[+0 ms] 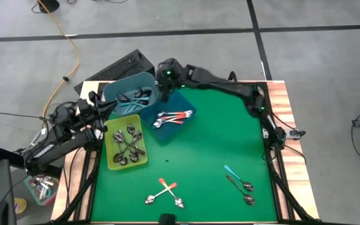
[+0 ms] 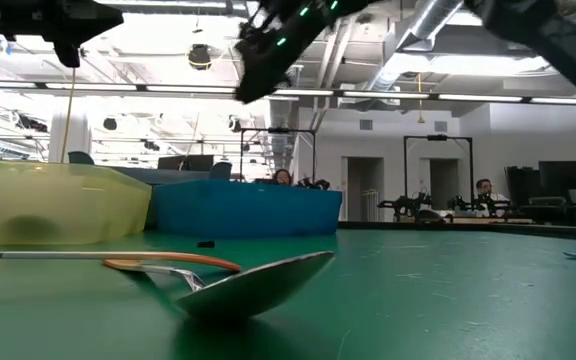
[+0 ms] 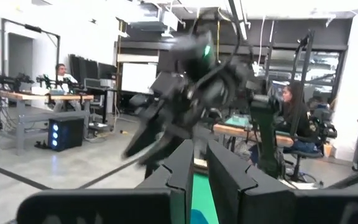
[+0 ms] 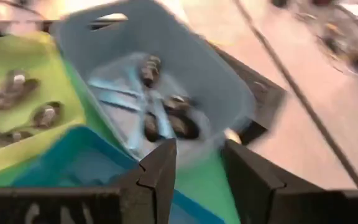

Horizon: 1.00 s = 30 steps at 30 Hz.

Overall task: Sort silverware by color (type)
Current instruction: Put the orange spoon into the blue bin

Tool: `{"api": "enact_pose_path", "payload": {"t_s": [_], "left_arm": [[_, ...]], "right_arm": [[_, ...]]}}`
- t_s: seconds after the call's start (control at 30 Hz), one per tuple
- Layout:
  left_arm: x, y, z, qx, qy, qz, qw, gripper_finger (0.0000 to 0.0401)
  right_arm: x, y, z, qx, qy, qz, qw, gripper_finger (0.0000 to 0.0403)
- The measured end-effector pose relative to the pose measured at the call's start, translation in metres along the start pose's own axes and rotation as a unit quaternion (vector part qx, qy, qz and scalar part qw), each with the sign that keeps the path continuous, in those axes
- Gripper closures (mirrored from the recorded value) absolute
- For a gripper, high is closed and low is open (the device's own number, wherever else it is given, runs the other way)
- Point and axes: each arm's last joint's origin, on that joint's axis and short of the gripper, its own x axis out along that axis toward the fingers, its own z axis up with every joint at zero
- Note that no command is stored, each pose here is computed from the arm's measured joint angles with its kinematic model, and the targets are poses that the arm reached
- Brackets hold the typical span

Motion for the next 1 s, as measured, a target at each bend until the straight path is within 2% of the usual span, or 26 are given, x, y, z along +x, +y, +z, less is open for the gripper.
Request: {"api": "enact_pose_path", "payload": {"t_s": [0.1,0.23,0.4,0.5,0.57,0.67,0.77,0.9,1.0], "left_arm": [[0.000,0.000,-0.001,0.000,0.005,-0.002,1.000,0.0372],[0.000,0.000,0.000,0.000,-0.001,-0.004,1.000,0.0372],[0.000,-0.001,0.000,-0.008,0.001,-0.011,1.000,0.0372],[0.000,-0.001,0.000,-0.008,0.002,-0.016,1.000,0.0372],[0.000,-0.001,0.000,-0.008,0.002,-0.016,1.000,0.0372],[0.000,-0.001,0.000,-0.010,0.002,-0.019,1.000,0.0372],[0.000,-0.001,0.000,-0.012,0.003,-0.023,1.000,0.0372],[0.000,-0.001,0.000,-0.017,0.003,-0.024,1.000,0.0372],[0.000,-0.002,0.000,-0.018,0.004,-0.032,0.999,0.0372]], "right_arm": [[-0.038,-0.005,0.006,0.032,0.041,-0.028,0.998,0.0243],[-0.088,-0.010,0.004,0.083,0.110,-0.026,0.990,0.0243],[-0.135,-0.002,-0.017,0.115,0.260,-0.030,0.958,0.0243],[-0.149,0.015,-0.025,0.113,0.321,-0.071,0.938,0.0243],[-0.152,0.033,-0.027,0.103,0.319,-0.093,0.937,0.0243],[-0.163,0.064,-0.035,0.068,0.323,-0.070,0.941,0.0243],[-0.178,0.088,-0.057,0.056,0.361,-0.077,0.928,0.0243],[-0.195,0.117,-0.094,0.088,0.379,-0.090,0.917,0.0243],[-0.217,0.136,-0.119,0.141,0.366,-0.077,0.917,0.0243]]}}
